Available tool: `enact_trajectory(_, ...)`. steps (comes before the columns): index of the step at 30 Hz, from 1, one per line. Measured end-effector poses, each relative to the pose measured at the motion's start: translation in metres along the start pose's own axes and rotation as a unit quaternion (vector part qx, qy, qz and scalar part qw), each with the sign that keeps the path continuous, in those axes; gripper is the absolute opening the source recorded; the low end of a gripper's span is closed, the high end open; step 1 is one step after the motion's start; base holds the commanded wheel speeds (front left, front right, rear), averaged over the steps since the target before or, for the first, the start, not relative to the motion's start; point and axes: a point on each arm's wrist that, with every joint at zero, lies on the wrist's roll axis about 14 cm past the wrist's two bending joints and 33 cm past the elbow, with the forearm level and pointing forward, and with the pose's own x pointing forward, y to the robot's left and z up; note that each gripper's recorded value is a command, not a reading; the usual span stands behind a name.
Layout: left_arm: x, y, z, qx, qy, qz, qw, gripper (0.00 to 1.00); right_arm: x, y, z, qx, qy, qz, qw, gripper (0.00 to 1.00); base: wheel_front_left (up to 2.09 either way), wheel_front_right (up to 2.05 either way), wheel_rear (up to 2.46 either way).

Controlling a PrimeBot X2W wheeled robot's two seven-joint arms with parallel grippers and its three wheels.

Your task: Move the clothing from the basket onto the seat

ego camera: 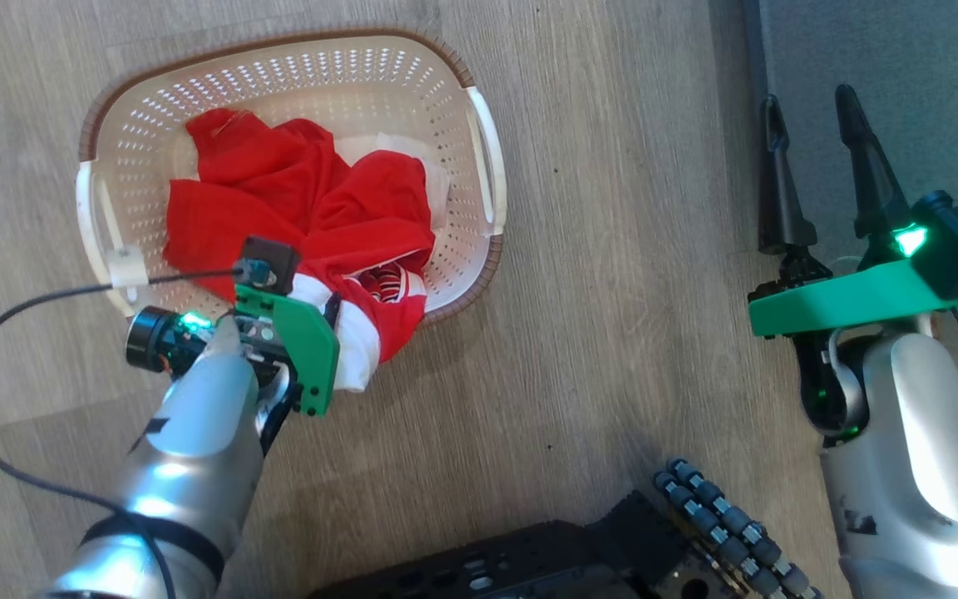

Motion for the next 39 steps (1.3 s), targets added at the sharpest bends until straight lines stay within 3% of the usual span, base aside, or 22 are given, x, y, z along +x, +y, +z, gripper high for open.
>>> enact_trajectory(14, 0.018, 0.004, -0.014, -0.001, 0.063, -0.01, 0.998, 1.0, 0.004, -0.001, -0.014, 0.0, 0.013, 0.0, 1.0, 1.0, 0.0, 0.0, 0.0)
enact_trajectory(15, 0.019, 0.003, -0.014, -0.002, 0.066, -0.012, 0.998, 0.92, 0.004, 0.0, -0.014, 0.0, 0.013, 0.001, 1.0, 1.0, 0.0, 0.0, 0.0)
enact_trajectory(16, 0.019, 0.003, -0.013, -0.001, 0.067, -0.014, 0.998, 0.45, 0.005, 0.0, -0.013, 0.0, 0.013, 0.002, 1.0, 1.0, 0.0, 0.0, 0.0)
enact_trajectory(17, 0.019, 0.002, -0.013, 0.0, 0.068, -0.015, 0.998, 0.14, 0.005, 0.0, -0.013, -0.001, 0.012, 0.002, 1.0, 1.0, 0.0, 0.0, 0.0)
enact_trajectory(18, 0.019, 0.001, -0.014, 0.002, 0.073, -0.017, 0.997, 0.0, 0.005, 0.0, -0.011, -0.001, 0.01, 0.002, 1.0, 1.0, 0.0, 0.0, 0.0)
enact_trajectory(24, 0.016, -0.006, -0.006, 0.009, 0.062, -0.029, 0.998, 0.0, 0.006, -0.002, 0.001, 0.001, -0.005, -0.001, 1.0, 1.0, 0.0, 0.0, 0.0)
enact_trajectory(31, 0.001, -0.001, 0.04, -0.021, -0.032, -0.014, 0.999, 0.0, 0.002, -0.001, 0.02, 0.004, -0.026, -0.002, 1.0, 1.0, 0.0, 0.0, 0.0)
enact_trajectory(39, -0.053, 0.011, 0.076, -0.077, -0.149, 0.023, 0.986, 0.0, -0.02, 0.009, 0.043, 0.001, -0.046, 0.009, 0.999, 1.0, 0.0, 0.0, 0.0)
